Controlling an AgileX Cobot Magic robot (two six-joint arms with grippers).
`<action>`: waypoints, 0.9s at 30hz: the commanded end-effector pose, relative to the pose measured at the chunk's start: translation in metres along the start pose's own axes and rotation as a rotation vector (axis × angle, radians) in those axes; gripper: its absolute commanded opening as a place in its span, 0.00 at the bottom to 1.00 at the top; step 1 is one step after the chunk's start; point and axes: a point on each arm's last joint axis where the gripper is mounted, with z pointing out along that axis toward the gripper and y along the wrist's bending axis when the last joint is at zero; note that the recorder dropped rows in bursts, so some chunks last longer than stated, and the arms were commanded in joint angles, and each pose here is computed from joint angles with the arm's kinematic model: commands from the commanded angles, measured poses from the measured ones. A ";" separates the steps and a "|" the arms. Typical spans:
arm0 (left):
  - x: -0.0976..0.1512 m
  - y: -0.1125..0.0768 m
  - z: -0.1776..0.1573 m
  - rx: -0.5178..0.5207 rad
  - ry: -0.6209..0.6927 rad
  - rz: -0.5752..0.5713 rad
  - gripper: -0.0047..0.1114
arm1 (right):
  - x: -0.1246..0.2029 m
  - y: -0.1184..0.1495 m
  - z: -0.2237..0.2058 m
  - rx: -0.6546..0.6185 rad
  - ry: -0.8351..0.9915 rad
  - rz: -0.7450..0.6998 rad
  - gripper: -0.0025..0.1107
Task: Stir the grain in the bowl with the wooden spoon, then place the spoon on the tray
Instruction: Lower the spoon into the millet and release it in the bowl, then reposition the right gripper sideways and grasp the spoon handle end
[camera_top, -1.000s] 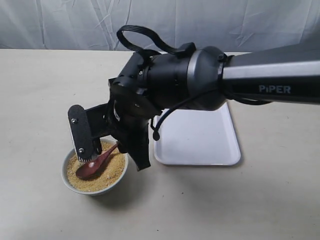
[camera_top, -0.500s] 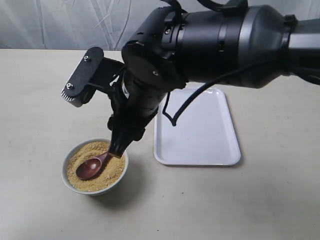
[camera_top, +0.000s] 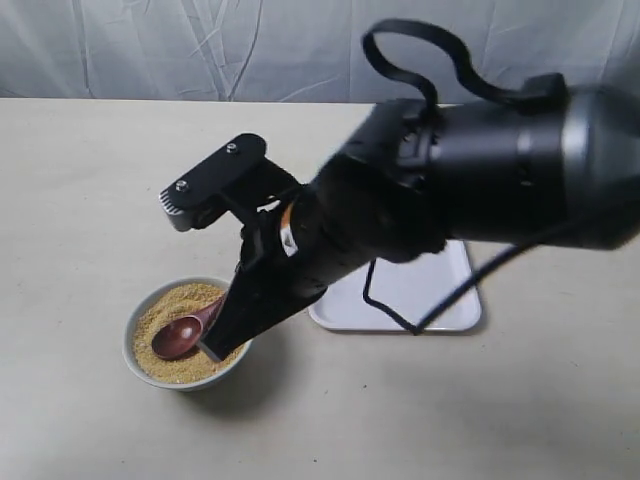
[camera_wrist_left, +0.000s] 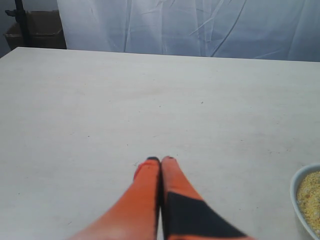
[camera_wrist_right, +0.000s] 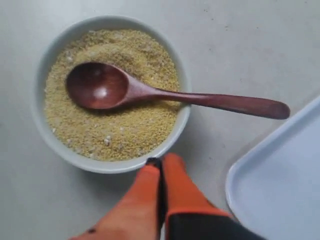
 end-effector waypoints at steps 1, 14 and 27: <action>0.001 0.000 0.000 -0.002 -0.007 -0.002 0.04 | 0.022 -0.008 -0.013 -0.016 -0.247 0.202 0.02; 0.001 0.000 0.000 -0.002 -0.007 -0.002 0.04 | 0.079 -0.039 -0.006 -0.009 -0.414 0.749 0.02; 0.001 0.000 0.000 -0.002 -0.007 -0.002 0.04 | 0.087 -0.060 0.028 -0.584 -0.496 0.994 0.02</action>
